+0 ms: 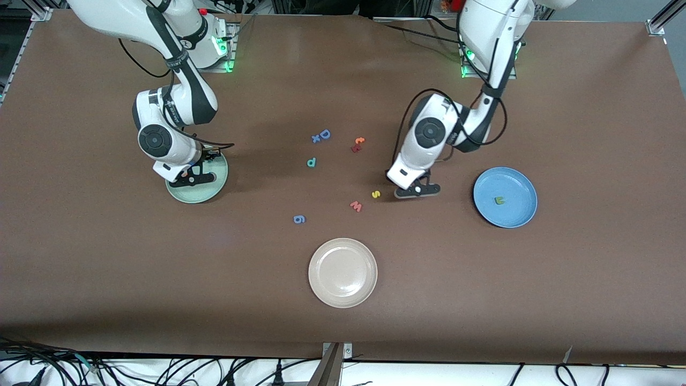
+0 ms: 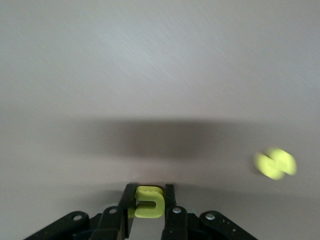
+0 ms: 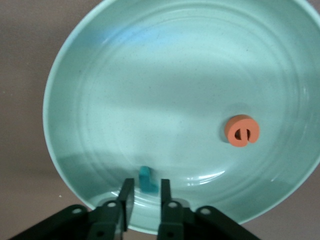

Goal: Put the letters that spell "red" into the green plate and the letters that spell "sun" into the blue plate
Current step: 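Drop the s on the blue plate while the right gripper reaches the p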

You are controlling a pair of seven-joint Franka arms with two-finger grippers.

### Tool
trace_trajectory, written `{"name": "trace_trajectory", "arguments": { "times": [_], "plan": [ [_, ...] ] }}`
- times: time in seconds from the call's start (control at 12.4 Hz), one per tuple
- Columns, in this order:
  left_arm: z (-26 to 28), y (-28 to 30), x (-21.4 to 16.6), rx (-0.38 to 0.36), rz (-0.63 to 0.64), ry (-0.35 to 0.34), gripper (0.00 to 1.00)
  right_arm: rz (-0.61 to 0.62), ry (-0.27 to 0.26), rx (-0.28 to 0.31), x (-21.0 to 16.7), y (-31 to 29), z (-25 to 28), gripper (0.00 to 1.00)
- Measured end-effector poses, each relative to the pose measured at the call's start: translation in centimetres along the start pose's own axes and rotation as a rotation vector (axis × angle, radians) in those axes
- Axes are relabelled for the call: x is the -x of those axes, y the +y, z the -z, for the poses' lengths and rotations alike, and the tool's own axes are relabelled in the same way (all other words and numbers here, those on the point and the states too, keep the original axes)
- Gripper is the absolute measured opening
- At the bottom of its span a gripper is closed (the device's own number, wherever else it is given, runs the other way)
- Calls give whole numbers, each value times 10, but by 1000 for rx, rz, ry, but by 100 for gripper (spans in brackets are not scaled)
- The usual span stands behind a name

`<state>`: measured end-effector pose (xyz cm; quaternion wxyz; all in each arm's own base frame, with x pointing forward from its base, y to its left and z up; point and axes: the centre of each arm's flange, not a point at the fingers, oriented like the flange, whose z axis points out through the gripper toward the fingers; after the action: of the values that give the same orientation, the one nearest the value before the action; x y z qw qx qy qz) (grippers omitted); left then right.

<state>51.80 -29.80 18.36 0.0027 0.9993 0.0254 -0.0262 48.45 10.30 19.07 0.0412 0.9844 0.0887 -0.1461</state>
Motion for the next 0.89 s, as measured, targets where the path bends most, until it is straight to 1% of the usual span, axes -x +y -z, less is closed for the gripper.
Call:
{"name": "trace_trajectory", "arguments": {
  "times": [0.08, 0.16, 0.32, 0.4, 0.56, 0.73, 0.89],
  "plan": [
    [16, -31, -20, -22, -65, -2, 27, -1, 4, 0, -1, 0, 4, 45],
    [33, -63, -37, -34, -123, -1, 27, -3, 4, 0, -3, 0, 10, 53],
    [60, -125, -61, -40, -243, 6, 27, -31, -14, 3, -11, -6, 39, 52],
    [64, -153, -70, -39, -298, 4, 27, -62, -16, 4, -16, -18, 59, 52],
    [62, -208, -81, -36, -382, -7, 27, -167, 2, -3, -19, -67, 91, 51],
    [58, -254, -84, -31, -428, -22, 27, -270, 21, -28, -11, -124, 99, 51],
    [52, -279, -81, -26, -452, -38, 27, -366, 49, -62, -4, -170, 98, 51]
  ]
}}
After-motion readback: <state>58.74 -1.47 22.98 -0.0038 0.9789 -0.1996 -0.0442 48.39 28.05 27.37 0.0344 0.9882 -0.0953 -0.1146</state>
